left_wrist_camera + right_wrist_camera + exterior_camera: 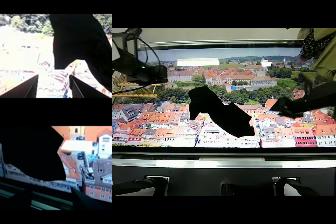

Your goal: Fold the clothes and pants, and hang the long-sleeved shirts on hangers.

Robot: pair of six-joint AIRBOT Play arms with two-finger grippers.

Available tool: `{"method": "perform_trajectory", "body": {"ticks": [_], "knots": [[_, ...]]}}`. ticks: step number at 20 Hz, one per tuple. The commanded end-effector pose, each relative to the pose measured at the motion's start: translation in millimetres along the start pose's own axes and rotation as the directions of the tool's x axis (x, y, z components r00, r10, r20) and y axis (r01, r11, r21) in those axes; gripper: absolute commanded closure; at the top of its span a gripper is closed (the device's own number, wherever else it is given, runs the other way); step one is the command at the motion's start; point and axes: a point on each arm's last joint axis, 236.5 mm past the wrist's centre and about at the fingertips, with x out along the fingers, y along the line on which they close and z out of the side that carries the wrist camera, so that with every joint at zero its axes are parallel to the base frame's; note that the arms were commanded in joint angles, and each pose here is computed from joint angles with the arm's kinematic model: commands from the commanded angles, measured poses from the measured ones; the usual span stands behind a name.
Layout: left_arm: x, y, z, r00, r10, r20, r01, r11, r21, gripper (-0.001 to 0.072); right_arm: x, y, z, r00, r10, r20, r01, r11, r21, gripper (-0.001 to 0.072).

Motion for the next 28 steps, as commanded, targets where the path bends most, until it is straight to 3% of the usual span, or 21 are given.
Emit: {"method": "perform_trajectory", "body": {"ticks": [1, 5, 7, 12, 14, 18, 21, 25, 27, 28], "knots": [[-5.9, 20.2, 4.2, 1.0, 0.026, 0.014, -0.026, 0.999, -0.036, 0.0265, 70.3, -29.8, -38.3, 0.992, 0.079, -0.1, -0.059, 0.979, 0.196, 0.015], [-4.2, 18.2, 3.5, 1.0, 0.021, 0.009, -0.02, 0.999, -0.035, 0.0266, 119.4, -27.8, -51.1, 0.997, 0.036, -0.065, -0.024, 0.984, 0.179, 0.0146], [-3.9, 18.2, 3.6, 1.0, 0.02, 0.009, -0.02, 0.999, -0.035, 0.0266, 136.2, -21.8, -50.0, 0.999, 0.014, -0.053, -0.005, 0.987, 0.158, 0.01], [-3.2, 20.5, -1.0, 1.0, 0.026, -0.012, -0.027, 0.999, -0.045, 0.0264, 165.8, -34.4, -52.9, 0.996, -0.016, -0.087, 0.034, 0.979, 0.202, 0.0116], [-1.6, 28.5, -1.3, 0.999, 0.038, -0.019, -0.039, 0.998, -0.039, 0.0264, 166.8, -34.3, -51.0, 0.997, -0.014, -0.08, 0.029, 0.981, 0.192, 0.0252], [20.9, 65.2, -33.4, 0.984, 0.091, -0.153, -0.105, 0.991, -0.083, 0.0277, 165.8, -18.6, -53.6, 0.995, 0.051, -0.091, -0.037, 0.988, 0.149, 0.0683], [58.6, 80.5, -74.6, 0.965, 0.044, -0.258, -0.077, 0.99, -0.117, 0.0278, 156.7, -10.5, -58.8, 0.992, 0.068, -0.105, -0.056, 0.992, 0.11, 0.0683], [126.7, 40.3, -115.6, 0.92, -0.281, -0.272, 0.223, 0.948, -0.226, 0.0261, 132.8, 8.1, -58.4, 0.994, 0.088, -0.07, -0.084, 0.995, 0.056, 0.0685], [156.5, 22.9, -124.5, 0.896, -0.376, -0.234, 0.313, 0.912, -0.265, 0.0172, 121.8, 17.2, -61.5, 0.993, 0.101, -0.064, -0.099, 0.994, 0.041, 0.0685], [169.9, 14.2, -128.8, 0.881, -0.418, -0.224, 0.352, 0.893, -0.281, 0.0172, 117.7, 20.6, -64.2, 0.992, 0.106, -0.068, -0.104, 0.994, 0.038, 0.0685]]}}
